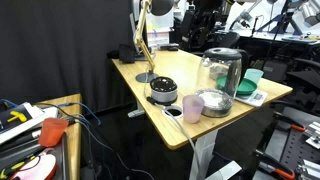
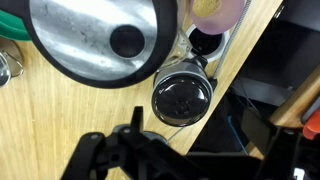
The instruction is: Move the silver pot to the left
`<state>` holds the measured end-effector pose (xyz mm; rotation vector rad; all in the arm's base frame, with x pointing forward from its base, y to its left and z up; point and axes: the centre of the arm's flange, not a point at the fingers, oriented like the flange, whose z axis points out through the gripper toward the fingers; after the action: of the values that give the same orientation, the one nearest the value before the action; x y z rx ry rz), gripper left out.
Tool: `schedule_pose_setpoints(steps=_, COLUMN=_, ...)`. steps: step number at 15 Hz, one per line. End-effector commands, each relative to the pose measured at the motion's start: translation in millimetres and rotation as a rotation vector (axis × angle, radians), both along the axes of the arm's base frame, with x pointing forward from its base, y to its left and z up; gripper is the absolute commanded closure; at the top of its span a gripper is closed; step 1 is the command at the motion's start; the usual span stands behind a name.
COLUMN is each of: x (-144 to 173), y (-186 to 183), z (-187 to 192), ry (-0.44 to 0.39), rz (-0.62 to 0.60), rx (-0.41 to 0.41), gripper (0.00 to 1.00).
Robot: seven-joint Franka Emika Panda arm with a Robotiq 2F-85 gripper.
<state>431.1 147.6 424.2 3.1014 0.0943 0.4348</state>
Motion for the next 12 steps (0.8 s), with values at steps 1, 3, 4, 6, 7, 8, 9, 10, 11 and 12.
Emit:
schedule_pose_setpoints(steps=1, x=0, y=0, z=0, ry=0.0, rz=0.0, rx=0.0, gripper=0.0)
schedule_pose_setpoints(steps=3, x=-1, y=-7, z=7, ry=-0.011, rz=-0.012, rx=0.006, gripper=0.0)
schedule_pose_setpoints(steps=4, x=-2, y=-11, z=9, ry=-0.014, rz=-0.019, rx=0.013, gripper=0.0)
schedule_pose_setpoints(steps=6, x=2, y=-10, z=6, ry=-0.012, rz=-0.021, rx=0.01, gripper=0.0)
schedule_pose_setpoints(steps=7, x=2, y=-12, z=8, ry=-0.014, rz=-0.025, rx=0.011, gripper=0.0)
schedule_pose_setpoints(steps=8, x=2, y=-12, z=7, ry=-0.012, rz=-0.024, rx=0.011, gripper=0.0)
schedule_pose_setpoints(steps=9, x=2, y=-11, z=7, ry=-0.011, rz=-0.023, rx=0.011, gripper=0.0)
schedule_pose_setpoints(steps=10, x=2, y=-10, z=6, ry=-0.011, rz=-0.021, rx=0.011, gripper=0.0)
schedule_pose_setpoints(steps=11, x=2, y=-10, z=6, ry=-0.011, rz=-0.021, rx=0.011, gripper=0.0)
schedule_pose_setpoints(steps=12, x=2, y=-10, z=6, ry=-0.011, rz=-0.021, rx=0.011, gripper=0.0)
